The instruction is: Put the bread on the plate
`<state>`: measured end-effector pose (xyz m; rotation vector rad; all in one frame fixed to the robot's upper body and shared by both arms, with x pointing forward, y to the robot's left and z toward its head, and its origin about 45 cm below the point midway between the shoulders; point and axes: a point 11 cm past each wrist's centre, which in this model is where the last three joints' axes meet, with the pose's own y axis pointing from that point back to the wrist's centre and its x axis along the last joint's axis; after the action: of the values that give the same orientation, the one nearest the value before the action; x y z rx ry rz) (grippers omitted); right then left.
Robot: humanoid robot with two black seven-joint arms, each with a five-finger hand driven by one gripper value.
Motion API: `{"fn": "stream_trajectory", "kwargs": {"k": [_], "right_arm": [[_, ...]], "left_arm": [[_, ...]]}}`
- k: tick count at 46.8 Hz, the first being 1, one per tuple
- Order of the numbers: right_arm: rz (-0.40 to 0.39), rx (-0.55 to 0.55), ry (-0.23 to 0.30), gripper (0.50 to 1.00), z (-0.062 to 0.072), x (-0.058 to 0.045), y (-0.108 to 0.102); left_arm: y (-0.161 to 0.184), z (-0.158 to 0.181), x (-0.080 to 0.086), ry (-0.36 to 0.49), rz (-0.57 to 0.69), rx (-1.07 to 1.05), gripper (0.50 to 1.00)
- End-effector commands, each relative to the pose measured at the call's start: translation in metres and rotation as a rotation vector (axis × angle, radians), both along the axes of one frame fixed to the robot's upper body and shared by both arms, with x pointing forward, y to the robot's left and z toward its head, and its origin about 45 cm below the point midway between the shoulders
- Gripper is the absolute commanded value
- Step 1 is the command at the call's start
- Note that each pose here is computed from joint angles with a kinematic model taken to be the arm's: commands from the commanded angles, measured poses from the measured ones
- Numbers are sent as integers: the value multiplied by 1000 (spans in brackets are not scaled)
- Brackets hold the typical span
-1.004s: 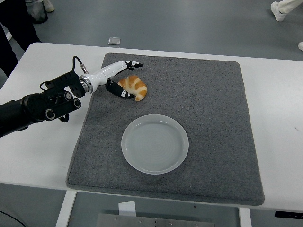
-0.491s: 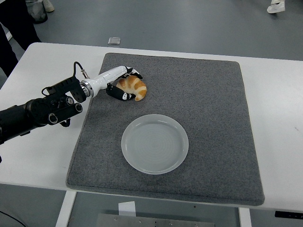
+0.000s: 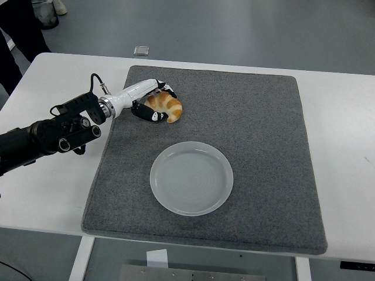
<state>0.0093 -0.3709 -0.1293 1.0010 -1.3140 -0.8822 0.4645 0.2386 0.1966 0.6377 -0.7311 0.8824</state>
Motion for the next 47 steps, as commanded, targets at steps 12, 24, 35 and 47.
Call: {"fn": "stream_trajectory", "kwargs": {"k": [12, 24, 35, 47], "right_arm": [[0, 0, 0, 952, 0, 0, 0], [0, 0, 2, 952, 0, -1, 0], [-1, 0, 3, 952, 0, -2, 0], [-4, -1, 7, 952, 0, -5, -1]], "left_arm": [[4, 4, 2, -24, 22, -10, 500], [50, 80, 32, -147, 82, 40, 500], [61, 179, 57, -225, 58, 64, 500], [32, 298, 70, -342, -9, 119, 500]]}}
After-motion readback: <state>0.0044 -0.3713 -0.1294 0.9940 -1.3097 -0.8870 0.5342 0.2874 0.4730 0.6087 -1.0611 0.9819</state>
